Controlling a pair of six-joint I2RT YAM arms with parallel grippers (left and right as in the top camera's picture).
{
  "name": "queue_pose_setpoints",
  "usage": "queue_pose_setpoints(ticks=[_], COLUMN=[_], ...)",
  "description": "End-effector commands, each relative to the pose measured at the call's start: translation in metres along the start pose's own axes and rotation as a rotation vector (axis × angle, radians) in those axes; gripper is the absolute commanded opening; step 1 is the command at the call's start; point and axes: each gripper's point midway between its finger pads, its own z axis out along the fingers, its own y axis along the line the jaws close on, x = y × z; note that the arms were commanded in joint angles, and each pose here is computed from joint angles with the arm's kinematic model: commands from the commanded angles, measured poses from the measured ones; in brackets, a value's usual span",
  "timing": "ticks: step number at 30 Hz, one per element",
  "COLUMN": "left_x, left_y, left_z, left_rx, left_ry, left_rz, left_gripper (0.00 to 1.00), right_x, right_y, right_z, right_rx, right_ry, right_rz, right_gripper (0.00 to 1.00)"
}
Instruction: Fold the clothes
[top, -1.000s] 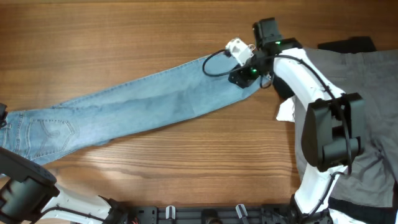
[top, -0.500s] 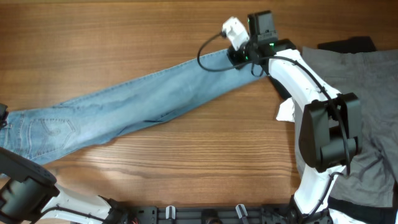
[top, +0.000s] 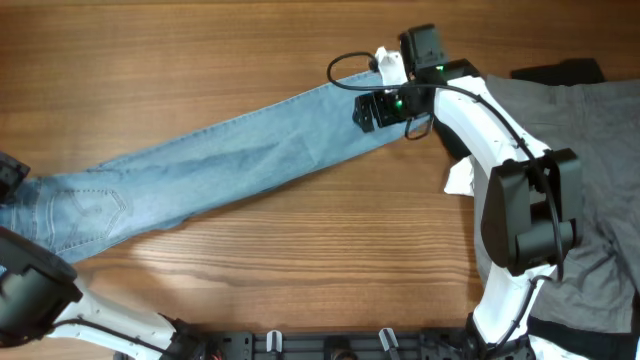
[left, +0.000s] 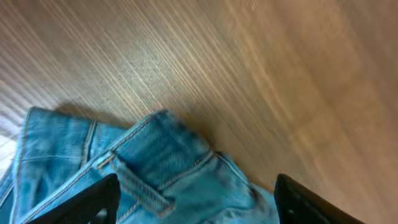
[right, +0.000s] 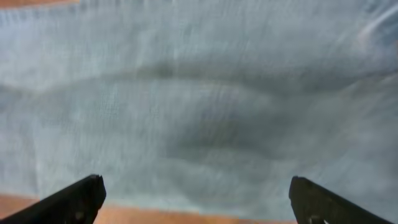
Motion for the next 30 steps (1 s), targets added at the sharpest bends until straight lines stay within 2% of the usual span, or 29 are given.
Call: queue_pose_setpoints(ticks=[1,6,10,11,14,17,19,21,23,26,30], left_x=[-0.013,-0.027,0.001,0.010,0.018,0.013,0.004,-0.003,-0.002,0.010,0.021], left_y=[0.009,0.030,0.013,0.007,-0.006,0.002,0.018,0.051,0.091,0.120,0.122], left_z=[0.010,0.006,0.038,0.043,0.036,0.011,-0.015,-0.050,-0.085,-0.108,-0.104], left_rx=[-0.036,-0.040,0.143,0.174,0.241,0.232,0.203,0.111,-0.033,-0.138,-0.155], left_ry=[-0.042,-0.089,0.012,0.043,0.070,0.064,0.032,-0.009,-0.055,-0.057,-0.008], left_rz=[0.214,0.186,0.160,0.176,0.176,0.090,-0.031,-0.200,-0.335,-0.394,-0.422], left_gripper=[0.73,0.70,0.65,0.52,0.05,0.04,0.04,0.04,0.04,0.04,0.04], right_x=[0.012,0.010,0.007,0.007,0.004,0.004,0.002,0.000,-0.006,-0.001,0.003], right_y=[0.008,0.008,0.008,0.008,0.008,0.007,0.002,-0.013,-0.016,-0.020,-0.023], right_z=[-0.005,-0.005,-0.005,-0.005,-0.005,-0.005,-0.004,-0.004,-0.001,0.014,0.022], right_rx=[-0.045,-0.045,-0.044,-0.044,-0.043,-0.042,-0.010,0.073,0.081,0.081,0.083], right_ry=[0.050,0.041,0.029,0.029,0.019,0.019,0.011,-0.004,-0.029,-0.005,0.013], right_rz=[0.032,0.033,0.030,0.038,0.052,0.074,0.088,0.176,0.177,0.200,0.172], right_gripper=[1.00,1.00,1.00,1.00,0.99,0.99,0.97,0.95,0.95,0.96,0.96])
